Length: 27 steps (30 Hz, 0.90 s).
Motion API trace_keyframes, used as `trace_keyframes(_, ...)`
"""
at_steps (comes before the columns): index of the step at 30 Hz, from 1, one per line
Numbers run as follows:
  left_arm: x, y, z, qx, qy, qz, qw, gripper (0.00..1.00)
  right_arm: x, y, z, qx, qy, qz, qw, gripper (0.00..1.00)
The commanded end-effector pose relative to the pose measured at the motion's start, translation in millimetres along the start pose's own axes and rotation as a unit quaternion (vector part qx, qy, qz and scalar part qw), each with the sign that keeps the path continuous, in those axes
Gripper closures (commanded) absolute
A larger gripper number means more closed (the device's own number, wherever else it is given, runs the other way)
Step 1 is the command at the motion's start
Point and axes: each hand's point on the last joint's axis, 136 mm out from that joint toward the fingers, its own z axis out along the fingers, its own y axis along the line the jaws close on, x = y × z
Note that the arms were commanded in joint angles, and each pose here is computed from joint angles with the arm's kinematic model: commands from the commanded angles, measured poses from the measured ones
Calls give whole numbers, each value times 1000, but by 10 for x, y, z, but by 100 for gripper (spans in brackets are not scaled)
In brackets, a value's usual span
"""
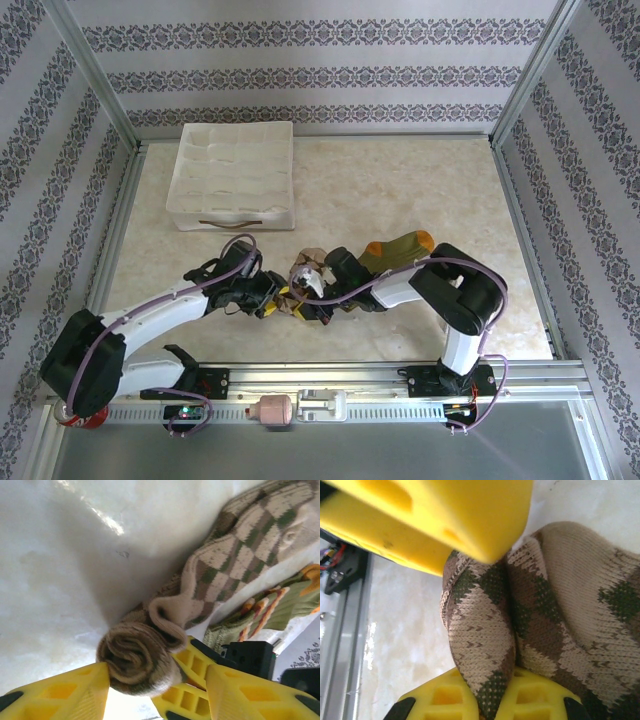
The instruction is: Roll the socks
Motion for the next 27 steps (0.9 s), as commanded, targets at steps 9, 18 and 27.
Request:
trace_keyframes(9, 22, 230, 282, -39, 12, 32, 999, 60, 564, -32, -13, -29, 87, 119, 989, 100)
trace_keyframes(18, 151, 721, 246, -148, 44, -9, 988, 100, 255, -104, -207, 75, 58, -9, 995, 65)
trace_keyframes(27, 189, 653, 203, -178, 55, -32, 982, 100, 6, 100, -407, 287, 49, -252, 923, 43)
